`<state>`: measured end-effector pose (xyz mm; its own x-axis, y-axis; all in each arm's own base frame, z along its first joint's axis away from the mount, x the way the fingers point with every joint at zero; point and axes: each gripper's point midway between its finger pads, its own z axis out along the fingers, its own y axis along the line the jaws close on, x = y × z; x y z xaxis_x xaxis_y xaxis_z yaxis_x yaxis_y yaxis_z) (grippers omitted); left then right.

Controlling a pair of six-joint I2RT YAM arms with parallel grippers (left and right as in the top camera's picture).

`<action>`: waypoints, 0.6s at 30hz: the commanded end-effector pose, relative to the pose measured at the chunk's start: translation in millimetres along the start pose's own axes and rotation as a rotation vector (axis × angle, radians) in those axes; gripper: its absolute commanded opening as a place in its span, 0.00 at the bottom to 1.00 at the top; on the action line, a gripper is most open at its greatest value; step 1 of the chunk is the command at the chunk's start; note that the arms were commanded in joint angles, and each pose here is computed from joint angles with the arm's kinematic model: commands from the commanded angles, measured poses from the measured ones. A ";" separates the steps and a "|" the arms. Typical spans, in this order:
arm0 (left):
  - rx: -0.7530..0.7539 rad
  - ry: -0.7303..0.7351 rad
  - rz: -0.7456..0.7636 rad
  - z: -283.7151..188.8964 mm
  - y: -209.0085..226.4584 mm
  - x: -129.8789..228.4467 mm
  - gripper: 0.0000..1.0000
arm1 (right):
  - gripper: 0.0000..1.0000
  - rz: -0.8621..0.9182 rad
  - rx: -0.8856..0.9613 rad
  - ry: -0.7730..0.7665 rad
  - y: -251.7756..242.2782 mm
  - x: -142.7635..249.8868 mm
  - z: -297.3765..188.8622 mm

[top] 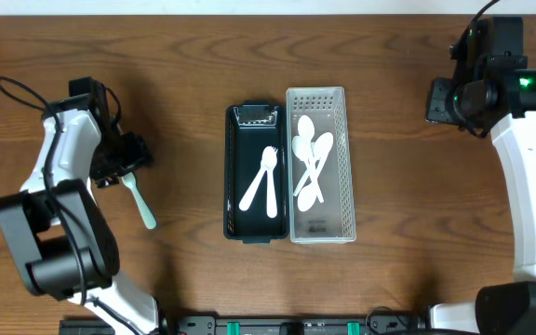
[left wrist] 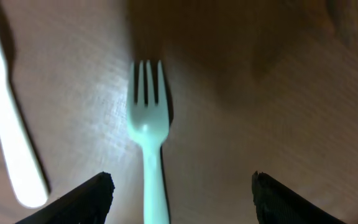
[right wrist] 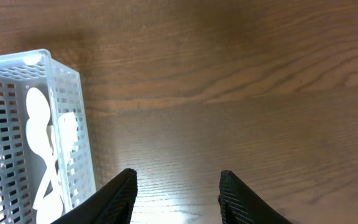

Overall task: Pack container
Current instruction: 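Grasp the teal-handled fork with the left gripper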

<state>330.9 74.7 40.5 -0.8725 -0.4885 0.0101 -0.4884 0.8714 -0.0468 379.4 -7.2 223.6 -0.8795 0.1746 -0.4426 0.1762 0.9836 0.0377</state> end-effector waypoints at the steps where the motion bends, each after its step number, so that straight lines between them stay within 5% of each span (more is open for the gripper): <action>1: 0.006 0.016 0.017 11.4 -0.9 -2.8 0.74 | 0.46 -0.004 0.016 0.010 -5.2 2.1 2.2; 18: -0.007 0.078 -0.043 47.2 19.5 -8.0 0.74 | 0.47 -0.004 0.018 0.017 -5.6 3.8 2.2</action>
<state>329.0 92.5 -3.7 -0.8499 -0.5207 0.0811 -0.5244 0.8509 -0.0317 376.7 -7.2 222.2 -0.8849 0.1746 -0.4319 0.1767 0.9836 0.0356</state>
